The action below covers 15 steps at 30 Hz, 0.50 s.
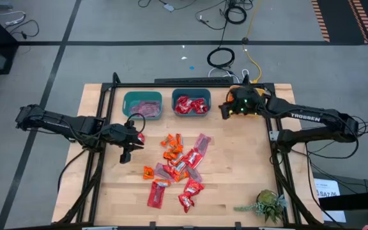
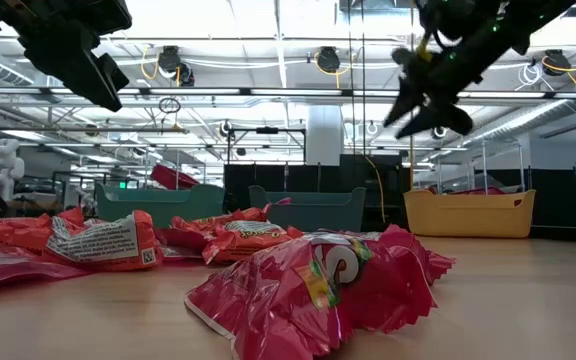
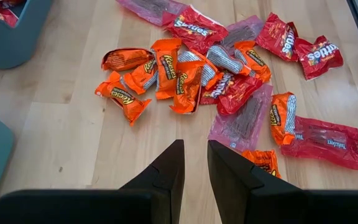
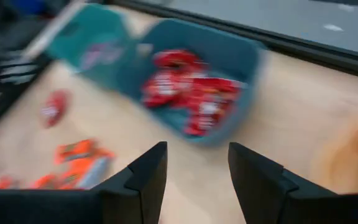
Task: Sort candy
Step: Put the orange chocolate into the yellow bin
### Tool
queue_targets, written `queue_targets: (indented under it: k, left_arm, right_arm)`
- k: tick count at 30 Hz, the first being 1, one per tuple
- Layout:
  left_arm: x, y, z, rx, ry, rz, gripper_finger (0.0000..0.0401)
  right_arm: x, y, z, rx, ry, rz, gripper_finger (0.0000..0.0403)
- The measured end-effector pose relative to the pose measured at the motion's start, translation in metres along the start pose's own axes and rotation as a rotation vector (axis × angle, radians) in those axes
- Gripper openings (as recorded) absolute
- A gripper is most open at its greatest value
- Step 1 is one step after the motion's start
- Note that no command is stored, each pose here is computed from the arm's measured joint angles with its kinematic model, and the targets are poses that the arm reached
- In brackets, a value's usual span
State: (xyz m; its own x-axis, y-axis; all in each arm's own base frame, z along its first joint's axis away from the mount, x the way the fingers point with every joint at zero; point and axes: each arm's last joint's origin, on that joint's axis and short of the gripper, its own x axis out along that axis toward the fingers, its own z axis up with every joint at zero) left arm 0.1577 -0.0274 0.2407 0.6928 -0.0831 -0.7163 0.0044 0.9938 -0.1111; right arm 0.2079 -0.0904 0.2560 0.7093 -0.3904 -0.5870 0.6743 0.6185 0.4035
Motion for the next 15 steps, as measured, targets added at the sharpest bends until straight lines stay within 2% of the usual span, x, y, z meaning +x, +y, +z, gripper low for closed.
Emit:
queue_targets:
  k: [7,11,15]
  left_arm:
    - [0.000,0.000,0.000,0.000,0.000,0.000,0.0080]
    - [0.000,0.000,0.000,0.000,0.000,0.000,0.0080]
    - [0.000,0.000,0.000,0.000,0.000,0.000,0.0080]
  right_arm:
    - [-0.006,0.038,-0.010,-0.194,-0.062,0.198,0.0161]
    - [-0.007,0.055,-0.018,-0.329,-0.085,0.276,0.0160]
    - [0.003,0.072,-0.028,-0.413,-0.105,0.339,0.0160]
